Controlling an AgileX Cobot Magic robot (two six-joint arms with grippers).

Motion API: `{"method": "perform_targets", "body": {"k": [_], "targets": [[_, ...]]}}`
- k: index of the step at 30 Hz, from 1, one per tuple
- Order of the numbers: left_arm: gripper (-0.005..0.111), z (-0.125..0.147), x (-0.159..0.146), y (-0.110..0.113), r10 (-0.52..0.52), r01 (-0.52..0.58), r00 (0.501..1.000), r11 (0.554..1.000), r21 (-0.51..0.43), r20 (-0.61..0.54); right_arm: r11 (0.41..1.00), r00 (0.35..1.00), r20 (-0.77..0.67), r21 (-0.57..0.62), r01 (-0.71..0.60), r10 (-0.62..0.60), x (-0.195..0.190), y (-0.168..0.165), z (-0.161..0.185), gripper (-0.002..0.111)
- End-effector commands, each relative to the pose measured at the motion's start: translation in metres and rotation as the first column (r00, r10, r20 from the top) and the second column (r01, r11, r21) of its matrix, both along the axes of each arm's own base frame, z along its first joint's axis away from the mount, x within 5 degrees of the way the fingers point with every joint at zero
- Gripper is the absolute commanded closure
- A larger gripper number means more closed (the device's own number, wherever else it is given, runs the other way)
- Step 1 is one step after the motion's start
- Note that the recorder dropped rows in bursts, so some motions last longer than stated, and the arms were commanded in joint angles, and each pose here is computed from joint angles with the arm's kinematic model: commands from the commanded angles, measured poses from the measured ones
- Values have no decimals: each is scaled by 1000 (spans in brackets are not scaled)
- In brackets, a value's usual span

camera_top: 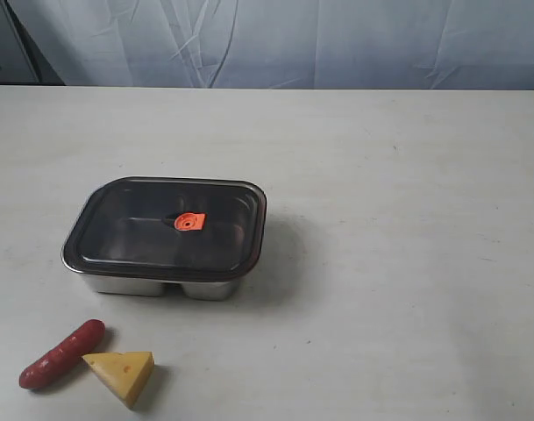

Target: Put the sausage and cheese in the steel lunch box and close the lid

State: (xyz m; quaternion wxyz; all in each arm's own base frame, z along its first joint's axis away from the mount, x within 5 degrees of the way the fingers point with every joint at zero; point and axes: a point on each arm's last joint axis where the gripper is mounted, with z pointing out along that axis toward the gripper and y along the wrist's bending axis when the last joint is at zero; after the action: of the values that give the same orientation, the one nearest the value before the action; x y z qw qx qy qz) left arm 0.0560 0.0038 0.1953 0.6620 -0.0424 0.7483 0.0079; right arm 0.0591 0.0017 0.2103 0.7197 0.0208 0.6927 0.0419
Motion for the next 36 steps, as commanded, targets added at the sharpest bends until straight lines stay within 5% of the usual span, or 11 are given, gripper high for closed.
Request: {"method": "perform_targets", "body": {"k": [1, 4, 8, 12, 14, 21, 25, 30, 36], "targets": [[107, 0, 0, 0, 4, -4, 1000, 1000, 6, 11, 1000, 953, 304, -7, -1, 3, -6, 0, 27, 108], [107, 0, 0, 0, 4, -4, 1000, 1000, 6, 11, 999, 867, 498, 37, -5, -14, -14, -1, 44, 108], [107, 0, 0, 0, 4, -4, 1000, 1000, 6, 11, 935, 760, 646, 308, -177, -69, -25, -8, 58, 108], [107, 0, 0, 0, 4, -4, 1000, 1000, 6, 11, 626, 851, 518, 693, -358, -87, -17, -12, 53, 108], [107, 0, 0, 0, 4, -4, 1000, 1000, 6, 11, 544, 905, 425, 765, -344, -26, -13, -7, 53, 109], [107, 0, 0, 0, 4, -4, 1000, 1000, 6, 11, 660, 993, 110, 743, -110, 42, 7, 0, 93, 109], [107, 0, 0, 0, 4, -4, 1000, 1000, 6, 11, 844, 992, -112, 536, 10, 59, 43, 5, 131, 109], [107, 0, 0, 0, 4, -4, 1000, 1000, 6, 11, 942, 925, -343, 334, -40, 161, 116, 28, 152, 109], [107, 0, 0, 0, 4, -4, 1000, 1000, 6, 11, 959, 783, -565, 243, -145, 262, 217, 59, 116, 102]]}}
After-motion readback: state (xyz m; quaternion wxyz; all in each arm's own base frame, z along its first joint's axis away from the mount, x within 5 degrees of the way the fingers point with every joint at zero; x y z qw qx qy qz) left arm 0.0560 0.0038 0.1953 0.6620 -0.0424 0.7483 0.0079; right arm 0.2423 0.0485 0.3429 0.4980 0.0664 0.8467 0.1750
